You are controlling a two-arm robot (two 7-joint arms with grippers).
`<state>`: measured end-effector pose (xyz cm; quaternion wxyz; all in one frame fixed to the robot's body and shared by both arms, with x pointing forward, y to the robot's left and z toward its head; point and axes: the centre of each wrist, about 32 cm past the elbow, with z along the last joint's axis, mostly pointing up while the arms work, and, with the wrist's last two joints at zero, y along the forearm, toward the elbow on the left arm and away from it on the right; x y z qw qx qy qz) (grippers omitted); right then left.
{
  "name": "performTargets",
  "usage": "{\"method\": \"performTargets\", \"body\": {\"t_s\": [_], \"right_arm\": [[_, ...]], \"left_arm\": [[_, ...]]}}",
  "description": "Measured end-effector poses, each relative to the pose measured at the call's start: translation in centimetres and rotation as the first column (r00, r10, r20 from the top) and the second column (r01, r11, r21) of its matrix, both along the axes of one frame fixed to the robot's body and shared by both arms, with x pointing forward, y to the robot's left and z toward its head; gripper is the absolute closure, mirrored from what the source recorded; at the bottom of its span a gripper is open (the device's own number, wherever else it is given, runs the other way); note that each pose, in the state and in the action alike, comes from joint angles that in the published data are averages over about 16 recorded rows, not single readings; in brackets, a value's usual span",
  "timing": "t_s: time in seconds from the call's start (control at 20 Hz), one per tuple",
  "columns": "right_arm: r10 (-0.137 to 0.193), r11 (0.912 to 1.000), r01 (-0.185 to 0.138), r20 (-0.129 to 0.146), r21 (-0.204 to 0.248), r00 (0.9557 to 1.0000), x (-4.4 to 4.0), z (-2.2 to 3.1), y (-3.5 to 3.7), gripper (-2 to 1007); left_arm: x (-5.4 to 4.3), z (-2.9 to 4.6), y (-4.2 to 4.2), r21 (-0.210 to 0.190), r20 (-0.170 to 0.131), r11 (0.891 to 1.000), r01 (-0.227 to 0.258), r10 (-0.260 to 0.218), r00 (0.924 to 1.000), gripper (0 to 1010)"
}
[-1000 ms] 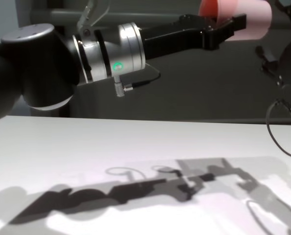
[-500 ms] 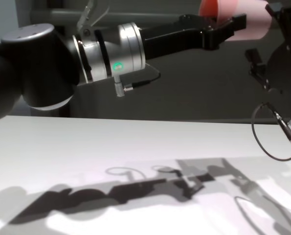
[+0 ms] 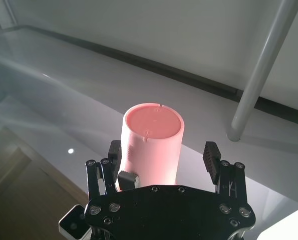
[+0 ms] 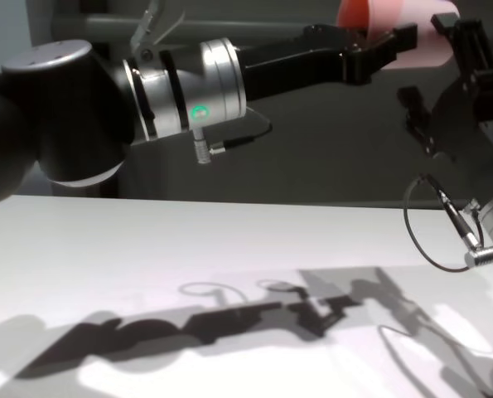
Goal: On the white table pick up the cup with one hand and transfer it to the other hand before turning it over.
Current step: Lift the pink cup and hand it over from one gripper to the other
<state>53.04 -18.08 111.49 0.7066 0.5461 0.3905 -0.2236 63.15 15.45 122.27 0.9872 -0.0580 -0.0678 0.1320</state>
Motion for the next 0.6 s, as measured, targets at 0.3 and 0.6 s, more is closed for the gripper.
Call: {"method": "performTargets", "body": {"t_s": [0.3,0.6], "right_arm": [[-0.008,1.0,0.008,0.018,0.003,0.9998,0.53,0.36,0.34,5],[-0.015,0.9998,0.015,0.036,0.01,0.9992,1.07,0.72,0.41,5]], "left_arm": [[0.0,0.0,0.0,0.0,0.0,1.0,0.0,0.0,1.0,962],[0.0,0.0,0.0,0.0,0.0,1.0,0.0,0.0,1.0,962]]}}
